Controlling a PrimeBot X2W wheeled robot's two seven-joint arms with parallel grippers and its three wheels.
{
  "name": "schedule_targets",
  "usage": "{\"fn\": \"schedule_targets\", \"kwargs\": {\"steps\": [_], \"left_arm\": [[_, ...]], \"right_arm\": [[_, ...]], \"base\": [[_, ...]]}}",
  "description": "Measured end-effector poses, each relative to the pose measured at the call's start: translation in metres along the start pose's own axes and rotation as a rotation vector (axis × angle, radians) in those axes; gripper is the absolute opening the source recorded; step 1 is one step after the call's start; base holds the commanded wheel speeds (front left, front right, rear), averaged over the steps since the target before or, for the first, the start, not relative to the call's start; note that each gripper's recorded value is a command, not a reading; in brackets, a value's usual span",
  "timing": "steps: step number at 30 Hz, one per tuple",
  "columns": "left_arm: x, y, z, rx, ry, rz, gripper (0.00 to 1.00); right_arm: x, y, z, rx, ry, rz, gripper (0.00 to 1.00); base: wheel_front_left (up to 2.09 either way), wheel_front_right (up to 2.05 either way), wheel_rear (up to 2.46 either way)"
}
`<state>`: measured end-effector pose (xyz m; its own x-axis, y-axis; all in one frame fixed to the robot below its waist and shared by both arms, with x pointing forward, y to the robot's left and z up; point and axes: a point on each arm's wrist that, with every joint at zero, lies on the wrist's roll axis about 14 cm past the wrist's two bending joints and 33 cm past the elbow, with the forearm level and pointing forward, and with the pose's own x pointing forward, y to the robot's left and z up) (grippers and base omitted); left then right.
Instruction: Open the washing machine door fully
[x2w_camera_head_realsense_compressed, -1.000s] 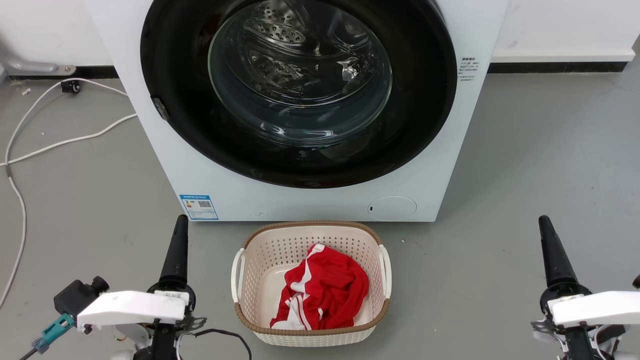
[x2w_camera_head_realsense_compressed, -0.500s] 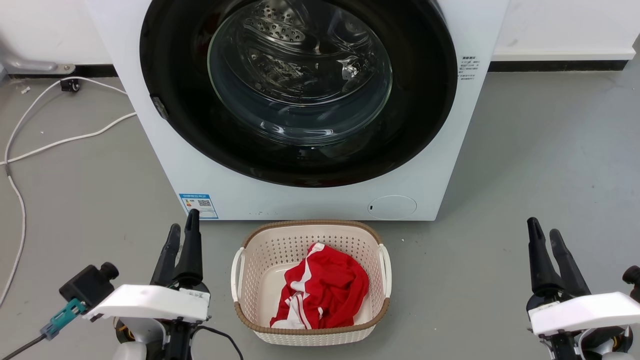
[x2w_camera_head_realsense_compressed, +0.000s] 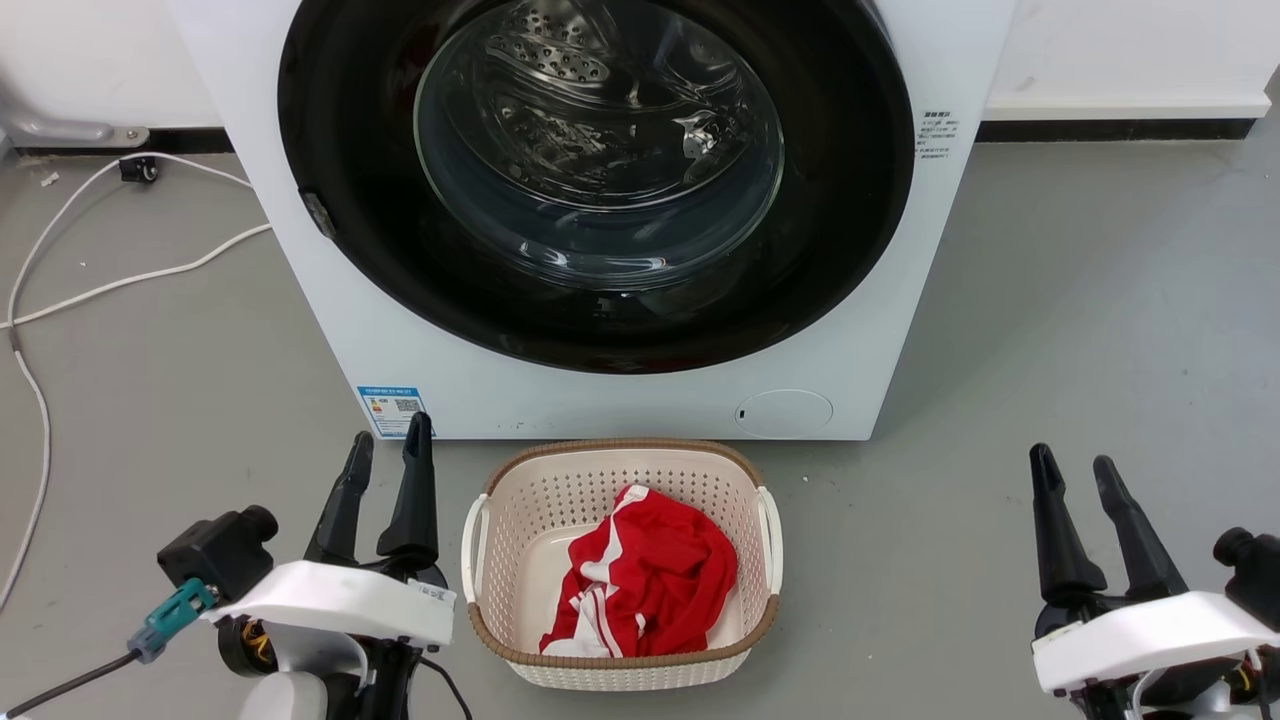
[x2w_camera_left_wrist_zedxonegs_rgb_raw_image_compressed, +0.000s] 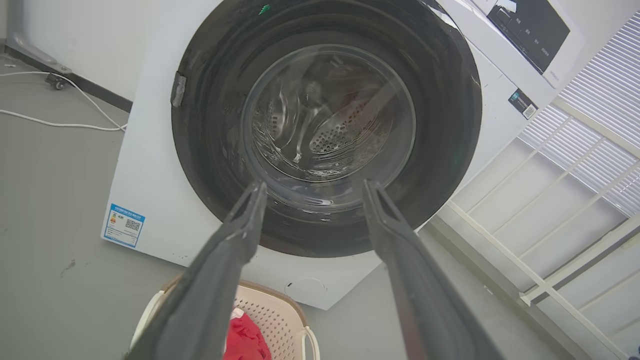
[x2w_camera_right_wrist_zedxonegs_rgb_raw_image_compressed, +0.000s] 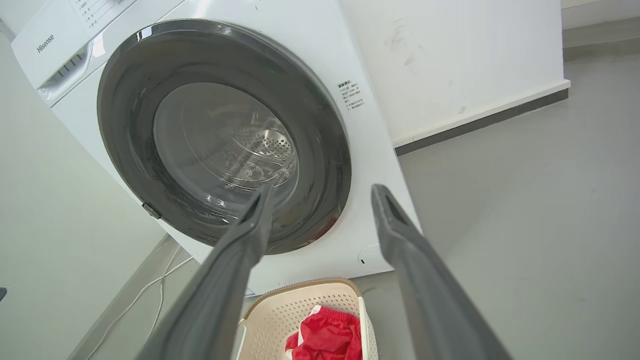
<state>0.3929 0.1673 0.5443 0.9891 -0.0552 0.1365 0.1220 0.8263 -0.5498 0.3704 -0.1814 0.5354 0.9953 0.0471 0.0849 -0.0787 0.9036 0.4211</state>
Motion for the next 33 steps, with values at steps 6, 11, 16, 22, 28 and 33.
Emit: {"fn": "schedule_targets", "kwargs": {"steps": [6,11,16,22,28,33], "left_arm": [[0.001,-0.002,-0.002,0.078,0.003,-0.011,1.00],[0.002,-0.004,-0.003,0.139,0.002,-0.019,1.00],[0.003,-0.008,-0.002,0.195,-0.004,-0.037,1.00],[0.004,-0.012,-0.003,0.255,-0.005,-0.054,1.00],[0.004,-0.014,-0.003,0.313,-0.012,-0.066,1.00],[0.004,-0.015,-0.003,0.356,-0.017,-0.075,1.00]], "right_arm": [[-0.001,0.003,-0.002,-0.082,0.017,0.011,1.00],[-0.001,0.004,-0.002,-0.143,0.019,0.018,1.00],[-0.004,0.004,-0.004,-0.204,0.033,0.018,1.00],[-0.004,0.005,-0.003,-0.269,0.033,0.024,1.00],[-0.004,0.006,-0.002,-0.324,0.033,0.029,1.00],[-0.005,0.006,-0.003,-0.367,0.035,0.032,1.00]], "base": [[0.00,0.00,0.00],[0.00,0.00,0.00],[0.00,0.00,0.00],[0.00,0.00,0.00],[0.00,0.00,0.00],[0.00,0.00,0.00]]}}
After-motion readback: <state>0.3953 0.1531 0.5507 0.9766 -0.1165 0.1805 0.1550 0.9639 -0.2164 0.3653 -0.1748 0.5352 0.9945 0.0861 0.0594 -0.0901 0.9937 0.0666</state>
